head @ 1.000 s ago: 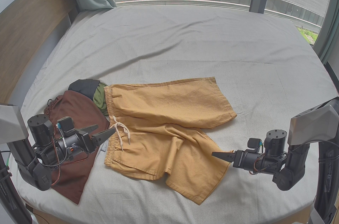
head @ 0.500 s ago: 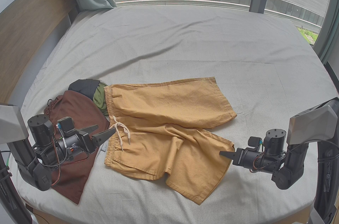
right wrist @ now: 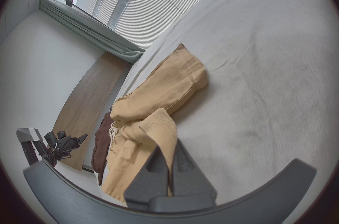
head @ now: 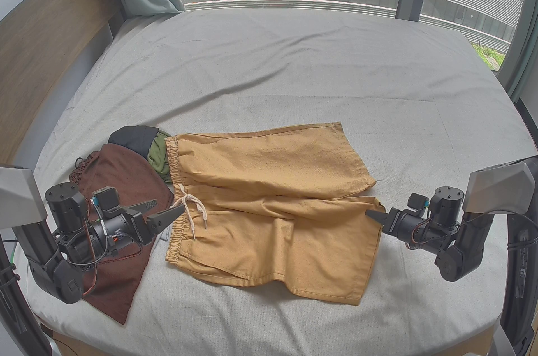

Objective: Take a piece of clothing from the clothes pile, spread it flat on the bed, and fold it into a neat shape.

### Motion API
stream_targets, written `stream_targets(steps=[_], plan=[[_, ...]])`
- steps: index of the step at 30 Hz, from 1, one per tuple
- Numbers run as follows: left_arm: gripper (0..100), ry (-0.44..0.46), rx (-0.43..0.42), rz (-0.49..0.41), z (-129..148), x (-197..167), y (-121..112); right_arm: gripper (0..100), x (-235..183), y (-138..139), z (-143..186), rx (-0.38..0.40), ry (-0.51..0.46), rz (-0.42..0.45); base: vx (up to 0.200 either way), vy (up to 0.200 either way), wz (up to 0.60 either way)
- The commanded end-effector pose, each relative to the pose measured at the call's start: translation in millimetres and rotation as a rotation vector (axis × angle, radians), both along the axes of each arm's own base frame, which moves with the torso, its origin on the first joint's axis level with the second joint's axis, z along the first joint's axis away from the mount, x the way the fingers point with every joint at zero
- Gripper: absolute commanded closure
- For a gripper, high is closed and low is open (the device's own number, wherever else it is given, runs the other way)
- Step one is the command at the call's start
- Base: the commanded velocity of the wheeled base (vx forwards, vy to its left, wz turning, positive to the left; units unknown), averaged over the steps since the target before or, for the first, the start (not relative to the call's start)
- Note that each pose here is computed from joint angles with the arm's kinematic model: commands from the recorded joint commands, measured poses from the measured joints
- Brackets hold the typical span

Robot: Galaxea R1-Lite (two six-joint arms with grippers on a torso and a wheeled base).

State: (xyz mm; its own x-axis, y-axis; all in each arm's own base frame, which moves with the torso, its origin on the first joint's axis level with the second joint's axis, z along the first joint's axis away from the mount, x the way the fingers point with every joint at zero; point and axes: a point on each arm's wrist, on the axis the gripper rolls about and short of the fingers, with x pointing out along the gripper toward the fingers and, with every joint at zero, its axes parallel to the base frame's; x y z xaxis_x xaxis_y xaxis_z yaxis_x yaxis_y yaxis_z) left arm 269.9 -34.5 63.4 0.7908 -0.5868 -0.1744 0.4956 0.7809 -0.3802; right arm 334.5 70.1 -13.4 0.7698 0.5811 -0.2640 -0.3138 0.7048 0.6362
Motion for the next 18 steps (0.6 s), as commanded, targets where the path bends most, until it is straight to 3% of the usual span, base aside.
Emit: stream_targets(steps=[1,18], plan=[[0,0.002,-0.001,0.0,-0.9,0.6,0.0,100,15.1,-7.2,-12.0,-0.013,-0.02,-0.023,0.0,0.0,0.0],[0,0.018,0.001,0.002,-5.4,2.7,0.2,100,40.2,-4.6,-11.6,-0.025,-0.12,-0.018,0.0,0.0,0.0]])
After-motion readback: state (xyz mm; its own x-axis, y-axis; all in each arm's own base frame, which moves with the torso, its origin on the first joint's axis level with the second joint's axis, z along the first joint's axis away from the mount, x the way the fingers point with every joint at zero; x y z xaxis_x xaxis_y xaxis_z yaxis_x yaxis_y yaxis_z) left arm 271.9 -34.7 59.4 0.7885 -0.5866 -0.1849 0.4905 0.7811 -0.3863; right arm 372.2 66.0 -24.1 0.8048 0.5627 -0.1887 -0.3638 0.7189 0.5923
